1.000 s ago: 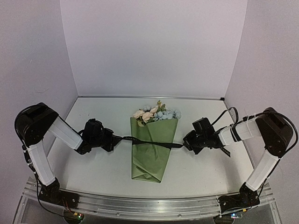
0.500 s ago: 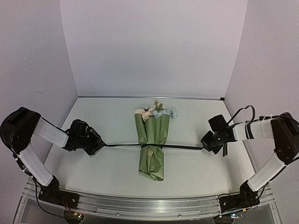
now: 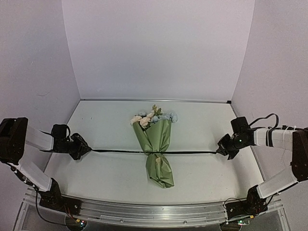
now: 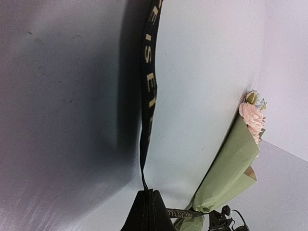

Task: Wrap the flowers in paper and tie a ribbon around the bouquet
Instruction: Tie the ribbon around the folded bouquet.

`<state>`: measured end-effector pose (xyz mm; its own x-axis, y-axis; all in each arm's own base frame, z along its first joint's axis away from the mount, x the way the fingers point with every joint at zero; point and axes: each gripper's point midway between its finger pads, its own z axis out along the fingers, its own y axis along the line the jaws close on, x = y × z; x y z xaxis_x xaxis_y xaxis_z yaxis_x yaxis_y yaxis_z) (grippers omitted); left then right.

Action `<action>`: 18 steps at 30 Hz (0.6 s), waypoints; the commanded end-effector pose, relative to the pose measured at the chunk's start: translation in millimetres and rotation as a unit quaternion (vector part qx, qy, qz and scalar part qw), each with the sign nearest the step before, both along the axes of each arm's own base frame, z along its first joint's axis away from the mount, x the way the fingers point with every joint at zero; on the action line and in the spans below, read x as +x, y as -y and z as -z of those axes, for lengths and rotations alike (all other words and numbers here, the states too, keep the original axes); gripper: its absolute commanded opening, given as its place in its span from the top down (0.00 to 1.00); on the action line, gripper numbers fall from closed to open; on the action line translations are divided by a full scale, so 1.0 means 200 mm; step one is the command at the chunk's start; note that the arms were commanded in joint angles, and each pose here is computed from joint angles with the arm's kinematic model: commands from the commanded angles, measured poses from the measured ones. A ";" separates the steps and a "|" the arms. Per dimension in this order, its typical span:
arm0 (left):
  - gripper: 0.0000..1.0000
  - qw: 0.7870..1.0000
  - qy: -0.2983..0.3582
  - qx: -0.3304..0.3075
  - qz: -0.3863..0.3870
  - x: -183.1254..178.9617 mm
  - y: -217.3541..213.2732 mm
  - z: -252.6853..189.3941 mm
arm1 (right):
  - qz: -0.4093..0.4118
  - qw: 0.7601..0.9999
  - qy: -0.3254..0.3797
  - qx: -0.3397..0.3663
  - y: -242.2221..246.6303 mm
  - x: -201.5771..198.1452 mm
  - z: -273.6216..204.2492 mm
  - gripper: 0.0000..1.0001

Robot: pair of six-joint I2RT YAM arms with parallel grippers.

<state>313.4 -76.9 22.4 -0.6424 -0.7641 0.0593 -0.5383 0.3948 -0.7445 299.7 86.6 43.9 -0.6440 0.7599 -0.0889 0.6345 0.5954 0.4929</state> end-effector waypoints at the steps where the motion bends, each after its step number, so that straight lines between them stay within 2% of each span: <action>1: 1.00 0.992 0.016 0.077 -0.096 0.07 -0.34 0.00 | 0.086 0.990 -0.032 -0.110 0.37 -0.11 0.05 1.00; 7: 1.00 0.993 0.028 0.069 -0.090 0.09 -0.35 -0.03 | 0.080 0.992 -0.047 -0.090 0.36 -0.17 0.08 1.00; 10: 1.00 0.996 0.043 0.054 -0.058 0.11 -0.27 -0.06 | 0.066 0.993 -0.055 -0.082 0.33 -0.20 0.09 1.00; 16: 1.00 0.997 0.042 0.069 -0.008 0.11 -0.19 -0.08 | 0.029 0.993 -0.058 -0.099 0.31 -0.24 0.04 1.00; 18: 0.99 0.996 0.045 0.075 0.001 0.12 -0.19 -0.10 | 0.009 0.993 -0.050 -0.103 0.28 -0.23 0.00 0.88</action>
